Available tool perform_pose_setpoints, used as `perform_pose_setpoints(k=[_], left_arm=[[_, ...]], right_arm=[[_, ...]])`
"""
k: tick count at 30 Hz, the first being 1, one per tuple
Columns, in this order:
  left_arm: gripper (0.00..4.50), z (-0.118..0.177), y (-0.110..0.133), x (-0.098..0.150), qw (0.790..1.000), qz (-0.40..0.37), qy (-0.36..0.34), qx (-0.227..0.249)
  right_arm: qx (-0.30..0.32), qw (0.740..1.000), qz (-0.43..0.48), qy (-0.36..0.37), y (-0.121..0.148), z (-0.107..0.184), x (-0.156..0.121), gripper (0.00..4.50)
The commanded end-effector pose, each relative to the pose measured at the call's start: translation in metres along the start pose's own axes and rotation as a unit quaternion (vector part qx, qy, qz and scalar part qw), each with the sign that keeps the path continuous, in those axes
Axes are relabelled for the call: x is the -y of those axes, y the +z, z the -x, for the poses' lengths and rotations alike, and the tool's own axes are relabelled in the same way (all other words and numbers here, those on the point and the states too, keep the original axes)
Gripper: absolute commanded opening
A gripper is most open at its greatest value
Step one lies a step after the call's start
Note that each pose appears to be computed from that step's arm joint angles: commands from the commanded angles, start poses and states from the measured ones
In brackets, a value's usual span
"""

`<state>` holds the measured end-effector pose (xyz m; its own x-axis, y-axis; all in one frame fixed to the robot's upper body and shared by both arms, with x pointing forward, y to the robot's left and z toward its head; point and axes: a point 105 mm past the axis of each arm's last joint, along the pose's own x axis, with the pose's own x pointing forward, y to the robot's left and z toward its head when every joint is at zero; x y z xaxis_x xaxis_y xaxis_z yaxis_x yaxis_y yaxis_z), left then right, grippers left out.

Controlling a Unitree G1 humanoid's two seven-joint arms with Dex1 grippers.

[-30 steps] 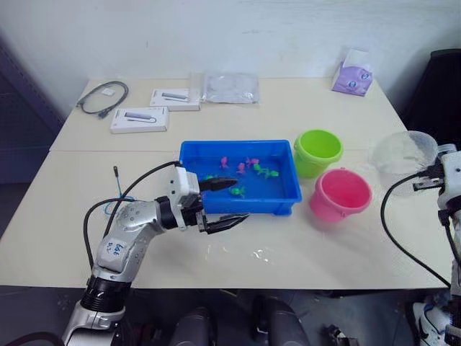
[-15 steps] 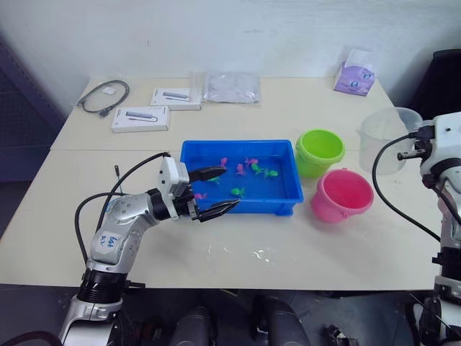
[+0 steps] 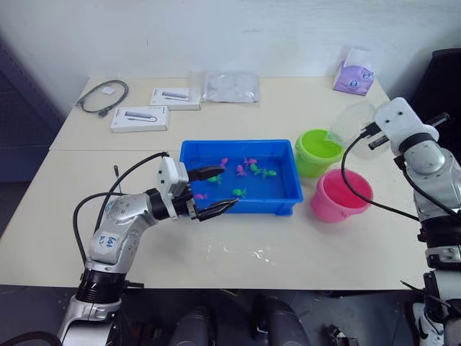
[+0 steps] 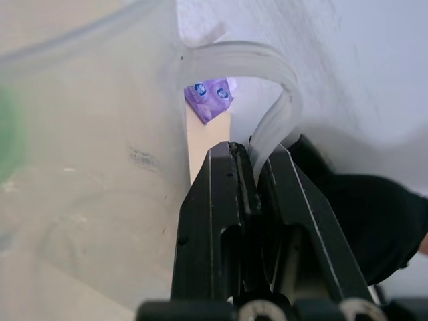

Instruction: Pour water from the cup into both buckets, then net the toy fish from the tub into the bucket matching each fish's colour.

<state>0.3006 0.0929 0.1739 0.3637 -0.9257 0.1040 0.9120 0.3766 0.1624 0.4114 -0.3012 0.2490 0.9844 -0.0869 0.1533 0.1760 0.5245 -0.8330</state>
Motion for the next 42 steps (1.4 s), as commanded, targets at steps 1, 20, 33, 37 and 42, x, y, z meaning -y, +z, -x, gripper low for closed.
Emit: perform_pose_setpoints(k=[1, 20, 33, 37, 42], left_arm=[[4.50, 0.002, 0.011, -0.002, 0.999, -0.009, 0.020, 0.025], [4.50, -0.003, 0.021, -0.007, 0.998, -0.012, 0.045, 0.047], [4.50, -0.013, 0.043, -0.006, 0.994, 0.000, 0.029, 0.110], [4.50, -0.021, 0.046, -0.009, 0.994, -0.011, 0.018, 0.107], [4.50, -0.030, 0.045, -0.009, 0.995, -0.017, 0.003, 0.100]], right_arm=[[0.033, 0.996, 0.061, -0.060, 0.016, -0.002, 0.030, 0.09], [0.109, 0.958, 0.259, -0.063, 0.034, -0.014, 0.017, 0.09], [0.140, 0.941, 0.296, -0.082, 0.045, -0.015, 0.019, 0.09], [0.150, 0.937, 0.303, -0.085, 0.050, -0.015, 0.022, 0.09], [0.158, 0.934, 0.309, -0.083, 0.054, -0.014, 0.024, 0.09]])
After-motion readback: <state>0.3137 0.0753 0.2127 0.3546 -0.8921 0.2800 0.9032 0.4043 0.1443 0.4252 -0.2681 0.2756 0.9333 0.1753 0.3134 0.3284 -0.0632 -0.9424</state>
